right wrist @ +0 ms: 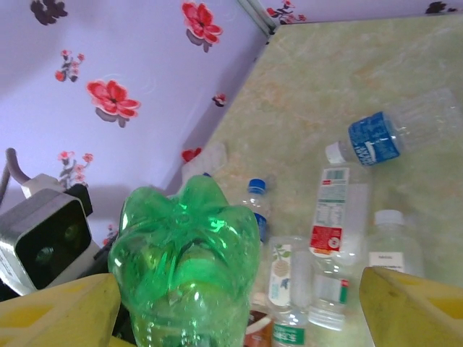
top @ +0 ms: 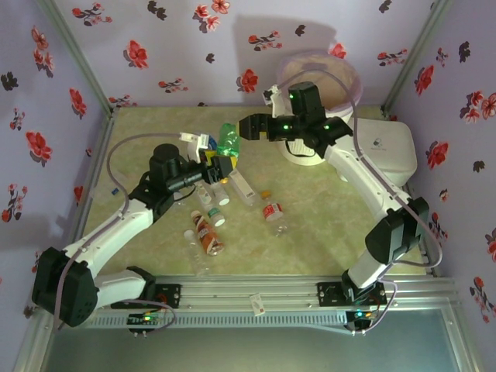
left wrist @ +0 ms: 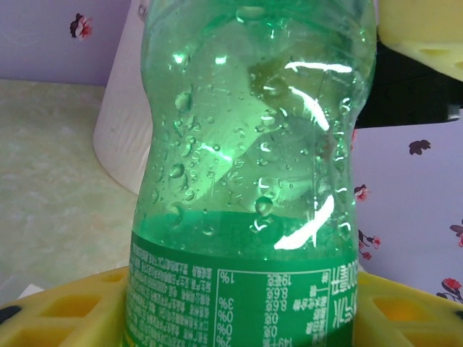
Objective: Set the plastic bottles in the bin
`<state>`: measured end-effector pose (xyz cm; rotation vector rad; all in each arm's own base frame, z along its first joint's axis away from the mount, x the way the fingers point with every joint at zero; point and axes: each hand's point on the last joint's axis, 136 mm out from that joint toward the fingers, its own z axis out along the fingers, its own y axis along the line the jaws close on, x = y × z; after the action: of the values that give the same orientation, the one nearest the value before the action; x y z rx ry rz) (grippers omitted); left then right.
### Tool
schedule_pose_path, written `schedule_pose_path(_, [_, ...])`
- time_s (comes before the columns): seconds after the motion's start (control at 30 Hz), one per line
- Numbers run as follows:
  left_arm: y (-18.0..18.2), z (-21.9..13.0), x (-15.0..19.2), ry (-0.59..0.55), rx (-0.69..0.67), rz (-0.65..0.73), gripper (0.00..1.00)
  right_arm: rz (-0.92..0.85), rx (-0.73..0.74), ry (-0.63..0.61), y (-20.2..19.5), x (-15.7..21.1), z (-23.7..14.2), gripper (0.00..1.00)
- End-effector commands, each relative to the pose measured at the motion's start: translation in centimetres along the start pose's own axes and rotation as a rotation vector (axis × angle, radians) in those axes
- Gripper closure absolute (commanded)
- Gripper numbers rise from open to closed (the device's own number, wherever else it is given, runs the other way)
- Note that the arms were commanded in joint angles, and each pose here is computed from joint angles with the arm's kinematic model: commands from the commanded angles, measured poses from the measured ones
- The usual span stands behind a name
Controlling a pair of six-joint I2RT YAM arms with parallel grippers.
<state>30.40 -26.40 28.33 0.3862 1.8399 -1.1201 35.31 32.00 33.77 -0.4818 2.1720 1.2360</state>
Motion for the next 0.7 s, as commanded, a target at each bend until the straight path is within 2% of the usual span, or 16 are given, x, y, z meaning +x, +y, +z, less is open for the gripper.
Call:
schedule_pose_path(0.0, [-1.0,0.4,-0.3,-0.019,0.05,0.034,0.92,0.037,-0.114,0.001,1.6,-0.5,1.4,0.13])
schedule_pose_path(0.3, [-0.7,1.0,-0.1,-0.015,0.051,0.034,0.92,0.101,-0.209,0.048,2.4,0.4,3.7,0.14])
schedule_pose_path(0.67, [-0.1,1.6,0.2,-0.007,0.041,0.023,0.92,0.121,-0.189,0.055,1.6,0.7,4.1,0.36])
